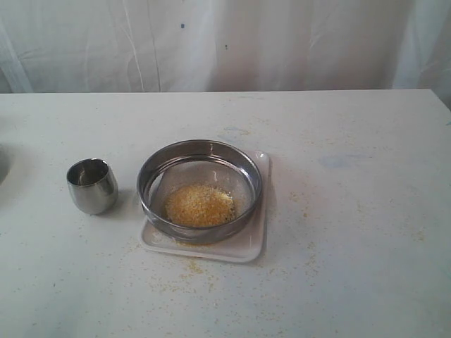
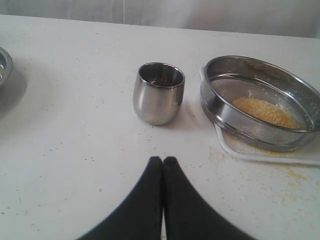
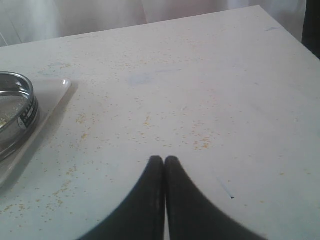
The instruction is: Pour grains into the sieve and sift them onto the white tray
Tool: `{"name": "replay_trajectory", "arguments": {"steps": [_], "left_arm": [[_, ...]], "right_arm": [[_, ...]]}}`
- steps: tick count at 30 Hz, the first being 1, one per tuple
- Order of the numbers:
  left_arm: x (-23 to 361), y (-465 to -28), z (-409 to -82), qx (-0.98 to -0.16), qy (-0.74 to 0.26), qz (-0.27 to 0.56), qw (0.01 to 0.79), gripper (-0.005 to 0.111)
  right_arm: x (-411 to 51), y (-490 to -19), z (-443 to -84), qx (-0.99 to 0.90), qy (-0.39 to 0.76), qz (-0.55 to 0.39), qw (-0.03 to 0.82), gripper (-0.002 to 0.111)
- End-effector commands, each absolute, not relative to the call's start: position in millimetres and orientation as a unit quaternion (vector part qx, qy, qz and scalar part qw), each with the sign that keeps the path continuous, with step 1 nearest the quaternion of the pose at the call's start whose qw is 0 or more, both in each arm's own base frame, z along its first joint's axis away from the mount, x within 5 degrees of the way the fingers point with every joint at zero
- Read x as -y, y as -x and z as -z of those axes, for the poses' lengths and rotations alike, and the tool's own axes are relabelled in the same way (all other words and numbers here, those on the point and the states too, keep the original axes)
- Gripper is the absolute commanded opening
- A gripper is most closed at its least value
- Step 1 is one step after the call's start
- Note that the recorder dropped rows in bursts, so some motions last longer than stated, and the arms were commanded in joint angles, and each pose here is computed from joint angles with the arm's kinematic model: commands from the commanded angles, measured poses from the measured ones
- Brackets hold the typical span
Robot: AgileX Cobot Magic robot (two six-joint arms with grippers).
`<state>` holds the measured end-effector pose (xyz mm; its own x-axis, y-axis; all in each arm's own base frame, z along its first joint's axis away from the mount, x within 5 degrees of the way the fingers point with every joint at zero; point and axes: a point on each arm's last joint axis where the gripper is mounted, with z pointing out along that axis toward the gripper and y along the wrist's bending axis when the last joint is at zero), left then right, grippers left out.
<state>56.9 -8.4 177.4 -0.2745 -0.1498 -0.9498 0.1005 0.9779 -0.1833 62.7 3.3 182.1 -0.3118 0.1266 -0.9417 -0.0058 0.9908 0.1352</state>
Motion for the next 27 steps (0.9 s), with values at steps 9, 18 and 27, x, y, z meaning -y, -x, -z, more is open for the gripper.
{"name": "replay_trajectory", "arguments": {"steps": [9, 18, 27], "left_arm": [[8.6, -55.7, -173.9, -0.801, -0.006, 0.089, 0.592, 0.000], [9.7, -55.6, -174.2, -0.798, -0.059, 0.057, 0.597, 0.000], [12.2, -55.2, -176.9, -0.784, -0.092, 0.050, 0.612, 0.000]], "right_arm": [[-3.2, -62.9, -180.5, -0.810, -0.038, -0.055, 0.583, 0.000], [-3.3, -62.9, -180.5, -0.810, -0.039, -0.057, 0.583, 0.000], [-3.3, -62.9, -180.5, -0.810, -0.039, -0.057, 0.583, 0.000]]}}
